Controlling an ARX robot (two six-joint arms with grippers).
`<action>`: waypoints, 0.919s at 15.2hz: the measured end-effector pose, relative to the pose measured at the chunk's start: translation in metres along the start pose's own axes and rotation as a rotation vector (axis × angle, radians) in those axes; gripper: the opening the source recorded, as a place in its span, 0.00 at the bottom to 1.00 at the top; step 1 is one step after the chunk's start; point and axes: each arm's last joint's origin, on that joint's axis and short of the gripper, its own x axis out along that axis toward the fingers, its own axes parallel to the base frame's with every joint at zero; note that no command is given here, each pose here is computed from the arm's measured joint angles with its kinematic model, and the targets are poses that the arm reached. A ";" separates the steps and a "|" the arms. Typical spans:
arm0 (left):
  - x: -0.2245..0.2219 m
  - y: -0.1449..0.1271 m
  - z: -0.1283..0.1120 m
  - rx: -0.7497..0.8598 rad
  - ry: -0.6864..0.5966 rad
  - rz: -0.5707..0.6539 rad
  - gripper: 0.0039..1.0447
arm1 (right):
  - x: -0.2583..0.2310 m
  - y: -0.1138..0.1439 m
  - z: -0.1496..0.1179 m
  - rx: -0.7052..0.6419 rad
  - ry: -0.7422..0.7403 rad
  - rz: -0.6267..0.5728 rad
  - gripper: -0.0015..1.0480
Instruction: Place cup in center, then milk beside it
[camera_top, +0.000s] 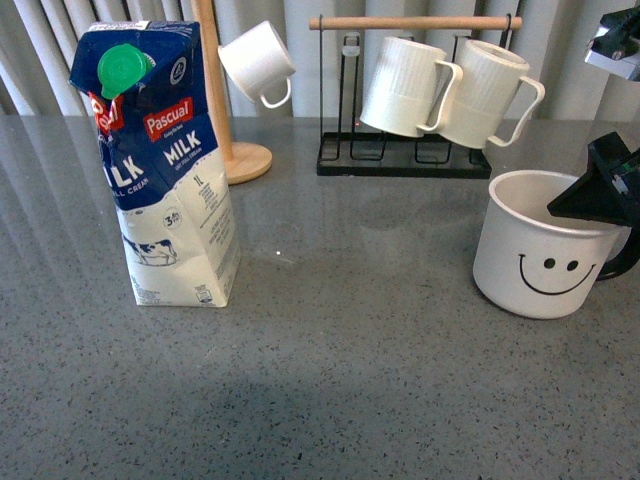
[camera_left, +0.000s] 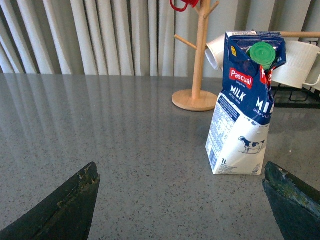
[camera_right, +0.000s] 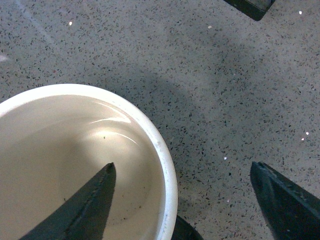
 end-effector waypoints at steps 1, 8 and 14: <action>0.000 0.000 0.000 0.000 0.000 0.000 0.94 | 0.001 0.001 0.000 -0.003 0.002 0.003 0.73; 0.000 0.000 0.000 0.000 0.000 0.000 0.94 | 0.001 0.006 0.004 0.022 -0.011 0.011 0.07; 0.000 0.000 0.000 0.000 0.000 0.000 0.94 | -0.026 0.025 0.029 0.110 -0.103 0.028 0.03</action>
